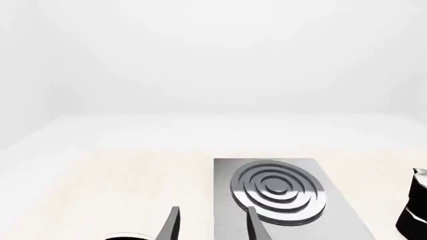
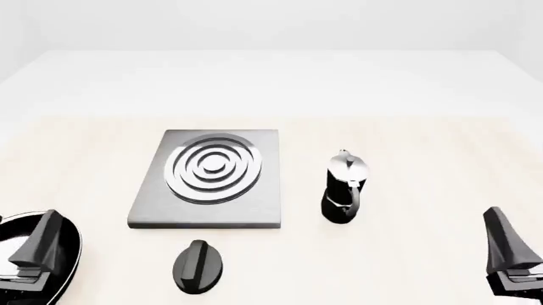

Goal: Turn on the stove and put the moka pot on it.

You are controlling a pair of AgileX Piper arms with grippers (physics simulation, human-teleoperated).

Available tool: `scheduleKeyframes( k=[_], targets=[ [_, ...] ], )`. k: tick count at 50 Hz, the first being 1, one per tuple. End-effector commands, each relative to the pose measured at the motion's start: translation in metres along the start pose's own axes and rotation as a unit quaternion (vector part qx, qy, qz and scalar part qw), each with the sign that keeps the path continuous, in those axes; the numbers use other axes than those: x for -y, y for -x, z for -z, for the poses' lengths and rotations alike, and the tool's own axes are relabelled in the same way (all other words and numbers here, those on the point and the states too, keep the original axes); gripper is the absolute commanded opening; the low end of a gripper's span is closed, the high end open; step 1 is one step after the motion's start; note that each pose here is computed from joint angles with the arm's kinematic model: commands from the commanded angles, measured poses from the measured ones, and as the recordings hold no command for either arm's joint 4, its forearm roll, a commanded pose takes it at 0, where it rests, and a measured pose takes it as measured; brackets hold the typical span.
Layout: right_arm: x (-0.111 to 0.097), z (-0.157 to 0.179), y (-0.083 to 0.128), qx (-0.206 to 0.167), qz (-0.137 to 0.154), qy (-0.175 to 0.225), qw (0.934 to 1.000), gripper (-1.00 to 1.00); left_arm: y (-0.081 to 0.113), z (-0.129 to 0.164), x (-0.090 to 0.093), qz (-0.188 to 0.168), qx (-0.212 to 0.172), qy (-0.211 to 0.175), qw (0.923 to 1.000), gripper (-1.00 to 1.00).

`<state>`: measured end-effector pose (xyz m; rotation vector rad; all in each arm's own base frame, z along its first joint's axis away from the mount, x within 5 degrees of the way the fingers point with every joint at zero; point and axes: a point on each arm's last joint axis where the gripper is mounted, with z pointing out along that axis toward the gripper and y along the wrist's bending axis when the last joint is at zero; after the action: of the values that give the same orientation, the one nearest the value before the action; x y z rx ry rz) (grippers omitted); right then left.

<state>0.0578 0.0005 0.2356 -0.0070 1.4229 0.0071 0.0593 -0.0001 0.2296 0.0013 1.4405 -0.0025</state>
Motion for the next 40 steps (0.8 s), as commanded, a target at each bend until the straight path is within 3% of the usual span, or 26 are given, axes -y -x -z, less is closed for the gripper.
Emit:
scheduleKeyframes(
  k=[1, 21, 24, 31, 34, 40],
  targets=[
    [0.0, 0.004, -0.013, -0.018, -0.024, -0.002, 0.9995, 1.0, -0.012, 0.001, -0.001, -0.001, -0.013, 0.007, 0.9999, 1.0],
    [-0.001, 0.005, -0.022, -0.034, -0.035, 0.011, 0.9987, 1.0, -0.003, -0.015, 0.001, -0.004, -0.014, -0.008, 0.9999, 1.0],
    [-0.002, 0.005, -0.021, -0.034, -0.036, 0.013, 0.9987, 1.0, 0.001, -0.021, 0.005, -0.014, -0.021, -0.032, 0.9991, 1.0],
    [-0.002, 0.005, -0.022, -0.036, -0.036, 0.013, 0.9986, 1.0, 0.005, -0.052, 0.011, -0.018, -0.081, -0.05, 0.9953, 1.0],
    [-0.002, 0.005, -0.022, -0.037, -0.035, 0.014, 0.9986, 1.0, 0.013, -0.059, 0.013, -0.033, -0.096, -0.06, 0.9929, 1.0],
    [-0.002, 0.005, -0.023, -0.04, -0.033, 0.013, 0.9986, 1.0, 0.032, -0.075, 0.022, -0.027, -0.139, -0.085, 0.9862, 1.0]
  ],
)
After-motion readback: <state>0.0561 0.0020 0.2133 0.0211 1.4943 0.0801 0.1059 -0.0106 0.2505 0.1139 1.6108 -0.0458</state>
